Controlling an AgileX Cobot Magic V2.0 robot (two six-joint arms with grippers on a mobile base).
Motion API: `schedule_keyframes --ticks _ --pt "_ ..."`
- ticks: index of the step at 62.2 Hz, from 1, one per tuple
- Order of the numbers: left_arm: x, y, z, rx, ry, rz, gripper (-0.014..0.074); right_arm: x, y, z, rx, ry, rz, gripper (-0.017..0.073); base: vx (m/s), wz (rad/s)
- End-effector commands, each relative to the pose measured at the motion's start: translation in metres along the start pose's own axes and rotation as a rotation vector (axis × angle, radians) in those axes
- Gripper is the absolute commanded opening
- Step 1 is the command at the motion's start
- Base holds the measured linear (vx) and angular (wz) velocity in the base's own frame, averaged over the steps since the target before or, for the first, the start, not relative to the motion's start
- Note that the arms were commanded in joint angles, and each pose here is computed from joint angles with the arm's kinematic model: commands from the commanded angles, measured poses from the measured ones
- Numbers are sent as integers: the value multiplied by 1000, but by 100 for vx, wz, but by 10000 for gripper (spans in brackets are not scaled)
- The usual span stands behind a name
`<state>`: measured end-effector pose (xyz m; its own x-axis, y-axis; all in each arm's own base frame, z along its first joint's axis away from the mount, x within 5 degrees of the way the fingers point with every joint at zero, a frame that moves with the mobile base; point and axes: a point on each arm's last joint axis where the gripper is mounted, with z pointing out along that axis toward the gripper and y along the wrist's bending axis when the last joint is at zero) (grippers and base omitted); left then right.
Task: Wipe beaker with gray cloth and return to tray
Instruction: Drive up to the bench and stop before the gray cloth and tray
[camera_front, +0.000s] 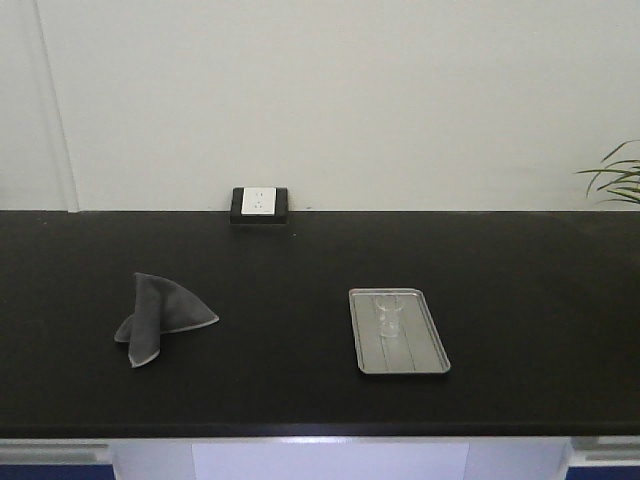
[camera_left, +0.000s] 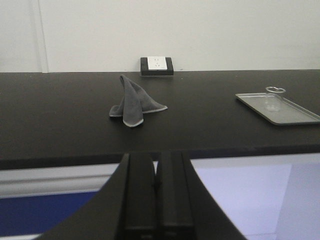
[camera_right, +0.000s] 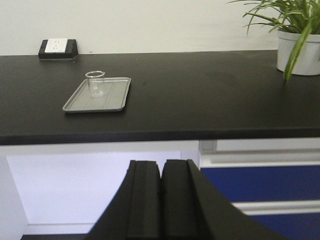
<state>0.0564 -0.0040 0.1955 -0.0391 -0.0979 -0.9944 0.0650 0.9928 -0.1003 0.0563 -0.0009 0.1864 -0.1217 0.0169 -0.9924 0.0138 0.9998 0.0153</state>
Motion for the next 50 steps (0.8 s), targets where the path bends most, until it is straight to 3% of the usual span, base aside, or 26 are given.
schedule_keyframes --ticks 1,50 --pt "2 0 0 3 -70 -9 -6 -6 0 -1 6 -85 -15 -10 45 3" --pt "2 0 0 3 -70 -9 -6 -6 0 -1 6 -85 -15 -10 40 -1"
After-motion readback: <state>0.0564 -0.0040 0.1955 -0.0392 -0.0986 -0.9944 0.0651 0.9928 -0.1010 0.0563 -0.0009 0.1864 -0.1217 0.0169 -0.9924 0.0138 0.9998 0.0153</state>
